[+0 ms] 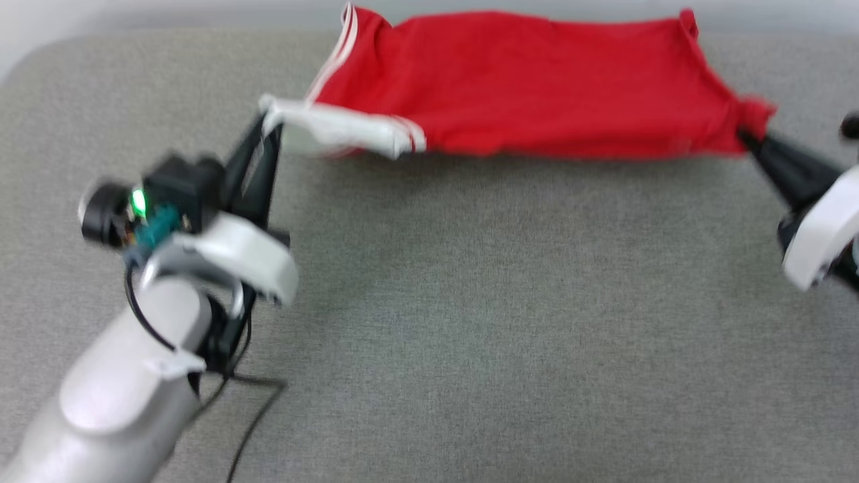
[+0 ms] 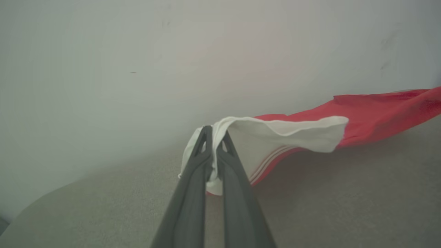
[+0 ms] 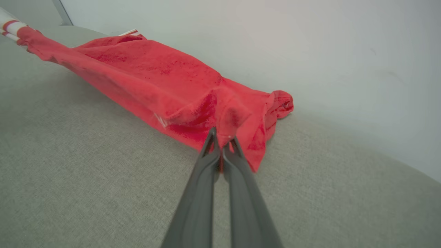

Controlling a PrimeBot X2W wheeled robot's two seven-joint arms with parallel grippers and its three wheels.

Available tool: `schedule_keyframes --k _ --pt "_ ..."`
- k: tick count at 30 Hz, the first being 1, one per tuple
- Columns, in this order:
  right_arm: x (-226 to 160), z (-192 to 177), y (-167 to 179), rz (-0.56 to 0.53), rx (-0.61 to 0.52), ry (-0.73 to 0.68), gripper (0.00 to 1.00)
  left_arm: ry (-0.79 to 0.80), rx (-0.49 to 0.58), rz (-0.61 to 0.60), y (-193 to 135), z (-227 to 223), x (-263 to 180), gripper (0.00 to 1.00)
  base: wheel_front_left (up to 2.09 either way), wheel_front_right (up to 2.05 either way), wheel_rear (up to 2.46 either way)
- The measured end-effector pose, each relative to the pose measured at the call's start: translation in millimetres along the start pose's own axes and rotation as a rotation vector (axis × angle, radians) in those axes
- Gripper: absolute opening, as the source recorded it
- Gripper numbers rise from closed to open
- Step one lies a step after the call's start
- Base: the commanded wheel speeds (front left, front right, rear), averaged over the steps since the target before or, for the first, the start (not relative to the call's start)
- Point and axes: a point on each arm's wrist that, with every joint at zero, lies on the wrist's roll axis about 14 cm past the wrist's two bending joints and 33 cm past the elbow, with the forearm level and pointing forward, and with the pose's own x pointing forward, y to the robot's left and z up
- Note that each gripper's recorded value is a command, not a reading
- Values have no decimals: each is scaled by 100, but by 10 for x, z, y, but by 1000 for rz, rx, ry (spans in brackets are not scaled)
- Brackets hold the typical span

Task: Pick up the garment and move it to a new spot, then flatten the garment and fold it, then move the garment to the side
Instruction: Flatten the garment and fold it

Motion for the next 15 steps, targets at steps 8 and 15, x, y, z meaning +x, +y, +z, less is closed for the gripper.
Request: schedule_keyframes --k 8,15 --pt "-555 -429 338 19 66 88 0 160 -103 63 -125 -384 -872 0 0 0 0" --pt "-1076 -774 590 14 128 144 0 274 -175 89 -260 -596 -1552 0 0 0 0"
